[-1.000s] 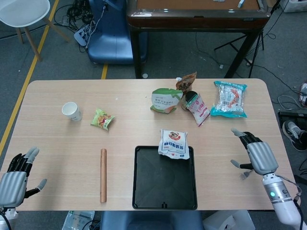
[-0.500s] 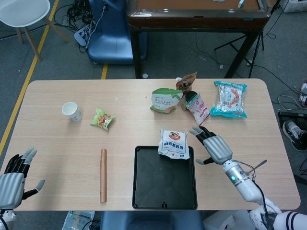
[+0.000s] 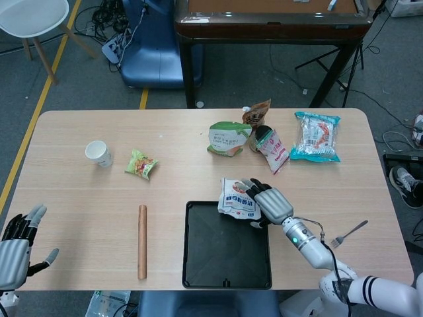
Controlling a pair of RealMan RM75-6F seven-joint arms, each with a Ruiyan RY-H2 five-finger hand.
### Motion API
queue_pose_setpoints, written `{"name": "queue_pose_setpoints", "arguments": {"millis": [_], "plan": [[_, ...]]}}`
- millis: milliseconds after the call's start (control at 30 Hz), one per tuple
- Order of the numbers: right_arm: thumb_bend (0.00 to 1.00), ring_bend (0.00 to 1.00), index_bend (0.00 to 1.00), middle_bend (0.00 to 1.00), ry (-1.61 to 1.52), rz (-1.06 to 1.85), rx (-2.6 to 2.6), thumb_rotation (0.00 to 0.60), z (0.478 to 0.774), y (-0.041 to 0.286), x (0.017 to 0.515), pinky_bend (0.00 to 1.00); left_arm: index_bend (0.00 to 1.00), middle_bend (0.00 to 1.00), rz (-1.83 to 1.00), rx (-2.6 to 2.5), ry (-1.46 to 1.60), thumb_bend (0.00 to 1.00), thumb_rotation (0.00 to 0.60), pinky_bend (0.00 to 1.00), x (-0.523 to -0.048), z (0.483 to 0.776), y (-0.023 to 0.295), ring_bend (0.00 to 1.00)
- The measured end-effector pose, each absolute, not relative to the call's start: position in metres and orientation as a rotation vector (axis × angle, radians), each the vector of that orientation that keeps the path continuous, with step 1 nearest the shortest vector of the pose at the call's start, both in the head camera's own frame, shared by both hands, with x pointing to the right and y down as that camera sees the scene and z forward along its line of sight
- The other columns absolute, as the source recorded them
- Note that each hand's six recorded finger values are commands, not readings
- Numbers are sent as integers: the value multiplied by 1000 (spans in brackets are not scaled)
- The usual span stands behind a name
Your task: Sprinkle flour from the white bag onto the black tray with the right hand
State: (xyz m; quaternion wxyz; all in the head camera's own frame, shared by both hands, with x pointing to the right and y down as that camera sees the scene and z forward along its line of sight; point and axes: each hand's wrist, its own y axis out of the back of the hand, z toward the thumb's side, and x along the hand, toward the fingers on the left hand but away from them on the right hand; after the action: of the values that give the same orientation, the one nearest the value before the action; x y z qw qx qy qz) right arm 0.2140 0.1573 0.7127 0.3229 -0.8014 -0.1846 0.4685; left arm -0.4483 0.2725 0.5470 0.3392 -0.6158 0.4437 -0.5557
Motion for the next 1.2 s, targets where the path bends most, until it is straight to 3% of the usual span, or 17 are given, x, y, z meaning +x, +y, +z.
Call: {"name": "queue_pose_setpoints", "arguments": {"millis": [233, 500, 700, 1100, 1200], "plan": [[100, 30, 0, 83, -469, 1223, -2107, 600, 730, 152, 195, 193, 69, 90, -1448, -1606, 1161, 212, 600, 56, -449, 548, 273, 119], [407, 83, 0, 162, -494, 1220, -2123, 600, 741, 136, 181, 227, 69, 90, -1456, -1592, 1167, 213, 600, 56, -454, 545, 274, 119], [575, 174, 12, 221, -511, 1241, -2134, 600, 747, 124, 180, 377, 69, 90, -1454, -1589, 1168, 213, 600, 56, -454, 544, 273, 119], [855, 353, 354, 411, -691, 1250, -2133, 600, 743, 97, 195, 616, 69, 90, -1456, -1588, 1164, 213, 600, 56, -454, 545, 272, 119], [964, 422, 430, 466, -746, 1250, -2121, 600, 741, 90, 203, 695, 69, 90, -1456, -1591, 1162, 213, 600, 56, -453, 546, 272, 119]]}}
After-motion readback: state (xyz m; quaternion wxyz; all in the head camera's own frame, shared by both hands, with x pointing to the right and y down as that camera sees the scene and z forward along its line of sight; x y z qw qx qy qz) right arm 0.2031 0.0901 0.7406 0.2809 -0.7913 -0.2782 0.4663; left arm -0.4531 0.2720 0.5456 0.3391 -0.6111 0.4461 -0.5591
